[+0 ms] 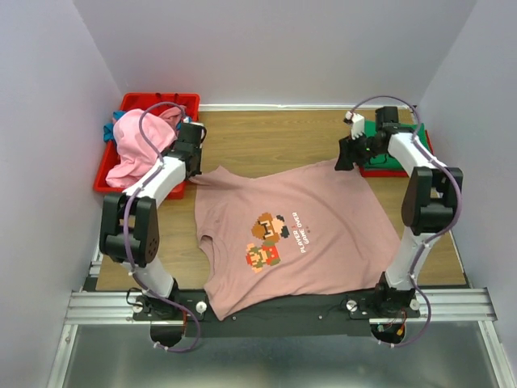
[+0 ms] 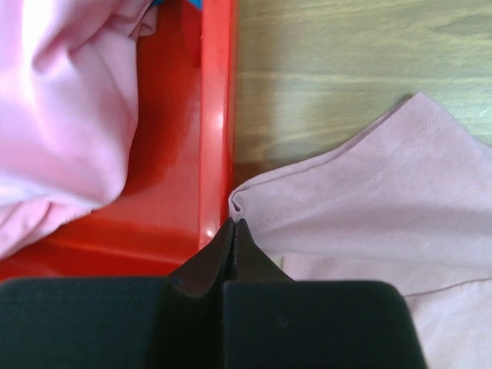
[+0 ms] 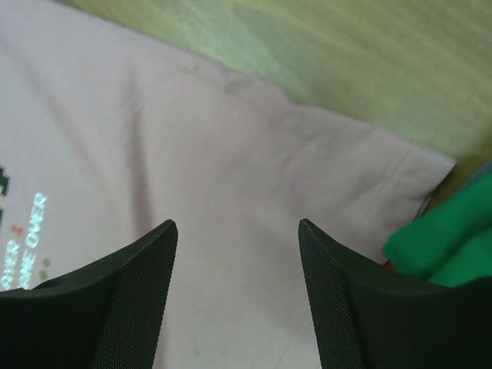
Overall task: Fold and stack the t-shirts
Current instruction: Flatten the tshirt out, then fold the tshirt
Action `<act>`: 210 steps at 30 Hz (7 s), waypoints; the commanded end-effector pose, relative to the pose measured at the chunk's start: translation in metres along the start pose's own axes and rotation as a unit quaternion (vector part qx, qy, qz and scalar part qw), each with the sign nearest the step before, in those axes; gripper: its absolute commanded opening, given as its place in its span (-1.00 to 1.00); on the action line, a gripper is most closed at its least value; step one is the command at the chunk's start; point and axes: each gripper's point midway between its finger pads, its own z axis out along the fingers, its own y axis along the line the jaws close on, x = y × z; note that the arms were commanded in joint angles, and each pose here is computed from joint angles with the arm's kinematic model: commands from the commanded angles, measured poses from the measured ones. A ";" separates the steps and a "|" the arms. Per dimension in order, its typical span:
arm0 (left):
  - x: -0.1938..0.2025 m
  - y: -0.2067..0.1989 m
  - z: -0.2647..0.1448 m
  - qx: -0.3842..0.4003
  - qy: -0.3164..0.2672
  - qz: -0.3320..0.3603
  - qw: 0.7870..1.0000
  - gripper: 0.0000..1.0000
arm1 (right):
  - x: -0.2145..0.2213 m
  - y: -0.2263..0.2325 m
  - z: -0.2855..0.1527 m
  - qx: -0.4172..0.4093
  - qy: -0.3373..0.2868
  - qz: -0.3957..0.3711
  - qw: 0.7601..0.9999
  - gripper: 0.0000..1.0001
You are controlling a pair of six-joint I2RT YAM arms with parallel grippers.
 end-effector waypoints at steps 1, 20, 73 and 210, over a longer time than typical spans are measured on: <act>-0.038 0.044 -0.037 -0.063 -0.085 -0.053 0.993 -1.00 | -0.025 -0.033 0.020 0.065 0.012 0.006 0.998 0.38; -0.043 0.055 -0.054 -0.046 -0.130 -0.071 0.988 -1.00 | -0.067 -0.063 0.096 0.064 0.004 0.024 0.998 0.18; -0.134 0.137 -0.726 0.210 -0.824 -0.131 0.510 -1.00 | -0.261 0.267 -0.505 0.319 -0.539 -0.288 0.725 -0.99; -0.016 -0.030 -0.170 0.273 -0.232 -0.120 0.926 -1.00 | -0.043 -0.110 -0.004 0.111 -0.249 0.117 0.955 -0.99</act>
